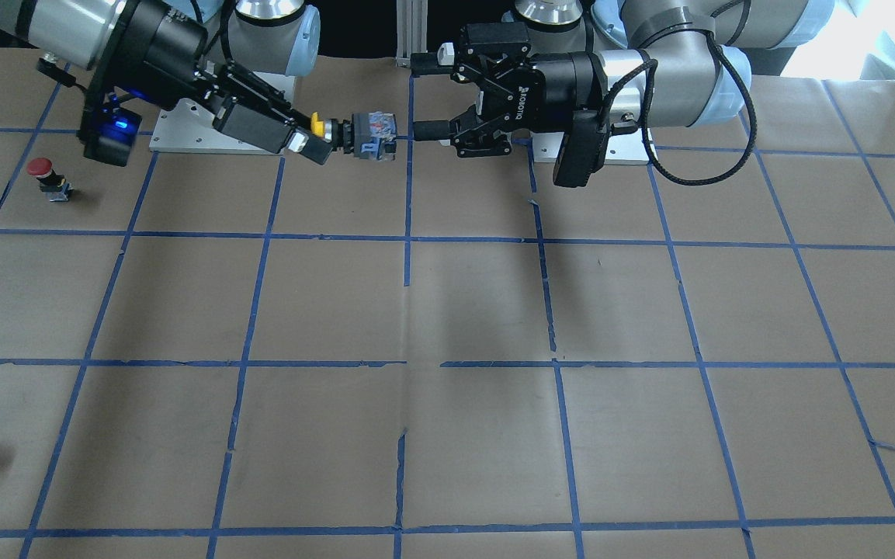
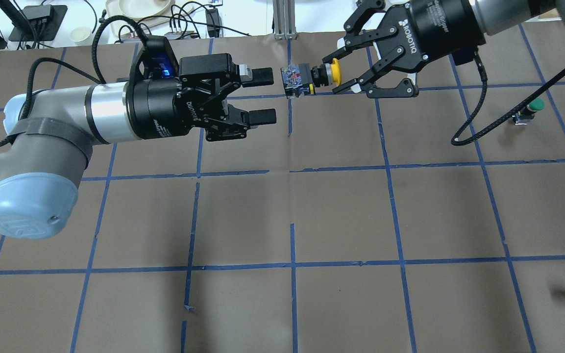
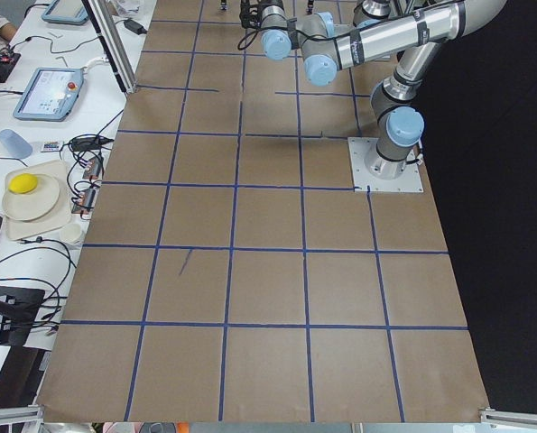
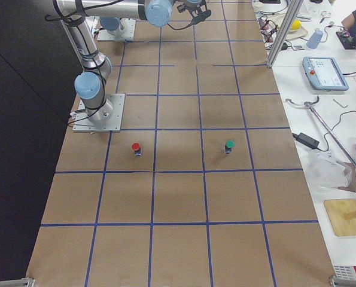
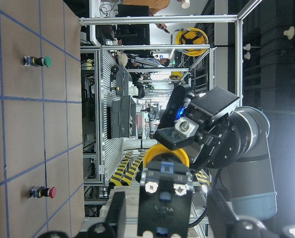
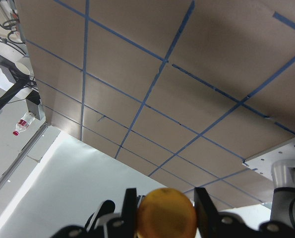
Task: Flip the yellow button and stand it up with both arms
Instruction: 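Carry the button with the right gripper toward the green button while the left gripper withdraws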
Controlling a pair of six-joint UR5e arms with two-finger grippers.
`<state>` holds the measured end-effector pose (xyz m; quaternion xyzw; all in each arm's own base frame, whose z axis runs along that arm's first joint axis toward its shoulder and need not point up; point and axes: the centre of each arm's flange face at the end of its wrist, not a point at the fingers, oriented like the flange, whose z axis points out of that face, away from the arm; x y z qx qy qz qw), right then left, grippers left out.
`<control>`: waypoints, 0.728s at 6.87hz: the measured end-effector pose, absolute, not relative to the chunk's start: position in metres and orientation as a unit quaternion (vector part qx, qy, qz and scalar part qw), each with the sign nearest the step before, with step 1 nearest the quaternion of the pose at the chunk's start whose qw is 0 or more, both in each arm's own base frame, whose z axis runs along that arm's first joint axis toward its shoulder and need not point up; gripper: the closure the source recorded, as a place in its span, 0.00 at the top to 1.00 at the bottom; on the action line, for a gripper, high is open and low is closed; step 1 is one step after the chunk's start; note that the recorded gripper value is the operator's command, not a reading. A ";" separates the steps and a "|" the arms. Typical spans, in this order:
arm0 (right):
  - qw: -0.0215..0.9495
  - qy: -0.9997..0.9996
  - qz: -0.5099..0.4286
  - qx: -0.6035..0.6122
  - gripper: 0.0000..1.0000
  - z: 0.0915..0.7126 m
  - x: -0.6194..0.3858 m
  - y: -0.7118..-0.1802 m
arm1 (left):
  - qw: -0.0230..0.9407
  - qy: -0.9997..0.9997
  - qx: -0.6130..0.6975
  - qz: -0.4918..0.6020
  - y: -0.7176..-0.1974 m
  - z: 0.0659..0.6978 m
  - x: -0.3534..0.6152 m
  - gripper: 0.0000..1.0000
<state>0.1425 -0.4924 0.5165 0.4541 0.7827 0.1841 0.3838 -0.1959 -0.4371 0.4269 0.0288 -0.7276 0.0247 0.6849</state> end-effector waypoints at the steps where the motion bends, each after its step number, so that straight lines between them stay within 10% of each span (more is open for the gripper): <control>1: 0.352 0.816 0.141 0.436 0.17 0.508 0.115 -0.497 | 0.653 -0.757 0.024 0.019 -0.436 0.420 -0.195 0.86; 5: 0.122 0.968 0.036 0.214 0.15 0.462 0.022 -0.489 | 0.456 -0.890 0.016 0.001 -0.451 0.401 -0.167 0.83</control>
